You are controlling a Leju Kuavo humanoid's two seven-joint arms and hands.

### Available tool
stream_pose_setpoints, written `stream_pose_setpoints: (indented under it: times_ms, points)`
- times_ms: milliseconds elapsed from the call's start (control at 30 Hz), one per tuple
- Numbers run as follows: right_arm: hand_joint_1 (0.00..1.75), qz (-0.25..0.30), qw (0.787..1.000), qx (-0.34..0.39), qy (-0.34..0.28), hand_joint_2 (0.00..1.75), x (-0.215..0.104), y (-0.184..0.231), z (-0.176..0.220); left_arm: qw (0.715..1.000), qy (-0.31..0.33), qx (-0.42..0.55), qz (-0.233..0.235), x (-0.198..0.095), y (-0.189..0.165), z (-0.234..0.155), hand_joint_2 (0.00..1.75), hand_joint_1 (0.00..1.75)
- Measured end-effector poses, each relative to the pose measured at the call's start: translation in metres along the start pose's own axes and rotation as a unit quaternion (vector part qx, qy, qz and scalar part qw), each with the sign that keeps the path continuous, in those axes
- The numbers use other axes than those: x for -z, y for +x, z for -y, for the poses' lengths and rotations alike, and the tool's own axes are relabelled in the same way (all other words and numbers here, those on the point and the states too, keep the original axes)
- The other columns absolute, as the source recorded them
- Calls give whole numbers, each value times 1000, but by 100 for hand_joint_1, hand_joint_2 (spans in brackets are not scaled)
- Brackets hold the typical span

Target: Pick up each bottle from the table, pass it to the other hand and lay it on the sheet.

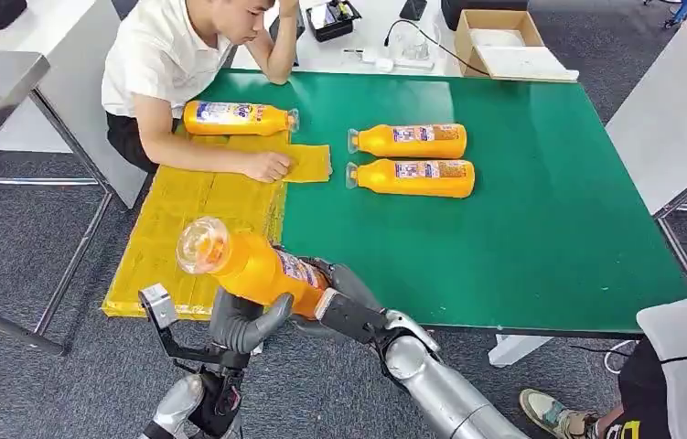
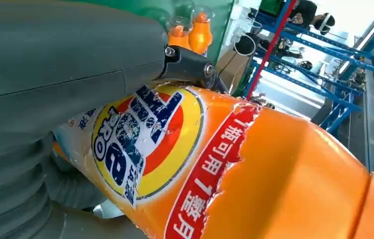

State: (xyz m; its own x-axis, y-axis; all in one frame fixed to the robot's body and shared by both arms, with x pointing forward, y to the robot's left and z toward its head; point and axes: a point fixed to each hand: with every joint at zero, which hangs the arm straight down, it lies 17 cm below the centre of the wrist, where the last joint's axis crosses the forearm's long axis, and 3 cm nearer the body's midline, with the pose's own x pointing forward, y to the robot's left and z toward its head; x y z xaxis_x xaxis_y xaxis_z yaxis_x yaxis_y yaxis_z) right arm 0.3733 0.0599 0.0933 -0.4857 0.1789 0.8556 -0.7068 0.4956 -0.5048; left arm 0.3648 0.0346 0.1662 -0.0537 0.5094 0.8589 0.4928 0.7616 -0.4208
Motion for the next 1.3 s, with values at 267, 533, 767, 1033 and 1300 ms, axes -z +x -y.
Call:
stream_pose_setpoints:
  times_ms: [267,533,767,1033,1300]
  points:
    - [0,-8,1000,-5,30,0,-2,-5,-15,1000,3,7,8,1,5,-4,175,175]
    - [0,34,998,-42,-18,0,-11,10,-23,975,75,204,38,5,19,-50,175,175]
    - [0,67,996,-48,-40,0,-16,28,-28,970,96,221,37,9,28,-76,175,175]
    - [0,90,979,-74,-165,0,-31,44,5,985,132,116,4,9,25,-110,175,175]
    - [0,83,977,-53,-188,0,-44,44,-2,753,167,636,-14,32,37,-180,175,175]
